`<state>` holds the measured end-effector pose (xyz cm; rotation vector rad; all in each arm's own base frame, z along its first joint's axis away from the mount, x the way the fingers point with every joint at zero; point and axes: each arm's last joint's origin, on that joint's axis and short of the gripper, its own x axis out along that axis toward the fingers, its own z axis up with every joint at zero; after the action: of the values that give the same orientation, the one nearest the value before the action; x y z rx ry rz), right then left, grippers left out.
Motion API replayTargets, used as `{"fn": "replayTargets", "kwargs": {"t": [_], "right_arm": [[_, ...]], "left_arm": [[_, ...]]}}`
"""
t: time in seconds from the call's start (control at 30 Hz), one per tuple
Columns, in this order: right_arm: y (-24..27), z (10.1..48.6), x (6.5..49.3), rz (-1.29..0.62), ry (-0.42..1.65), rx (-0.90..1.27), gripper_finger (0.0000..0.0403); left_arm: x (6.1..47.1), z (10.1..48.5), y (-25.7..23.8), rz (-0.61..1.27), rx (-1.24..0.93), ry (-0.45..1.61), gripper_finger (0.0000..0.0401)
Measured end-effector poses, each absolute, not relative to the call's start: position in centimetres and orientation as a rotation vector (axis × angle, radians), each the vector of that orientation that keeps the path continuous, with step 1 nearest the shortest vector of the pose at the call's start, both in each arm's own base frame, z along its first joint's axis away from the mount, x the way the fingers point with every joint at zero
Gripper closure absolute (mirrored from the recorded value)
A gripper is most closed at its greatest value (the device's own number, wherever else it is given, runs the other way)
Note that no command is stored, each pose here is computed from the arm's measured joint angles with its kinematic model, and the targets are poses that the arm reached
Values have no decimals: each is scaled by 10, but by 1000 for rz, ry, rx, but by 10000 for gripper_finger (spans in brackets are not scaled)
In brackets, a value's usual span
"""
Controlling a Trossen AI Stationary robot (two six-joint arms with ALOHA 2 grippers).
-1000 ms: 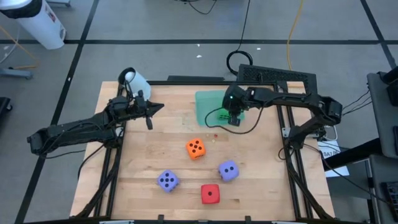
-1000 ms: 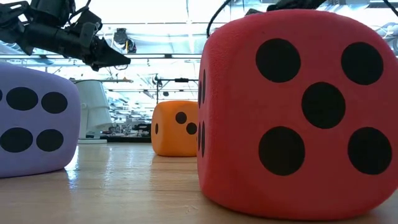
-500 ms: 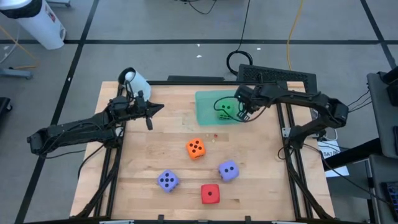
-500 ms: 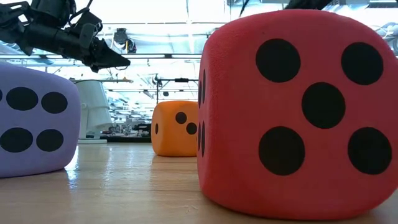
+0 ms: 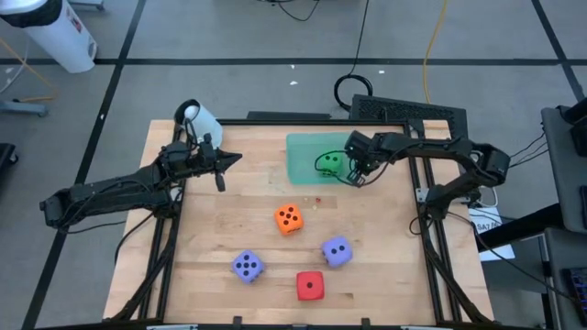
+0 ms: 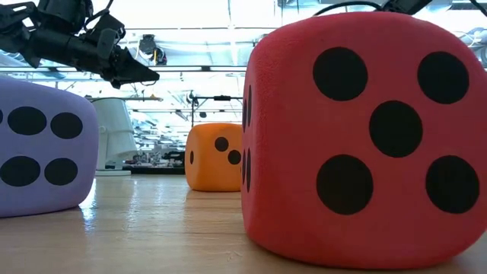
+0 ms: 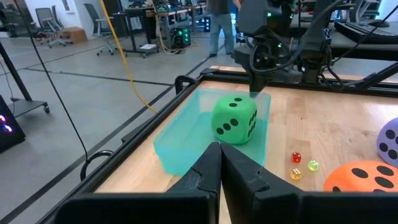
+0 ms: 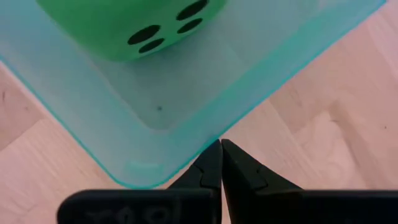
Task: Pick & Place Dice
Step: Adjust the light blue bin
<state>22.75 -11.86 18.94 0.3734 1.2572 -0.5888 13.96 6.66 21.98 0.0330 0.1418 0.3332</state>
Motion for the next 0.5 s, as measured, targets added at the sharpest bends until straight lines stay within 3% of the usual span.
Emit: {"fn": "replayTargets", "kwargs": {"t": [0.5], "right_arm": [[-110,195,240,-479,1188,310,403]], "left_arm": [[140,220,67,334,33,143,380]]}}
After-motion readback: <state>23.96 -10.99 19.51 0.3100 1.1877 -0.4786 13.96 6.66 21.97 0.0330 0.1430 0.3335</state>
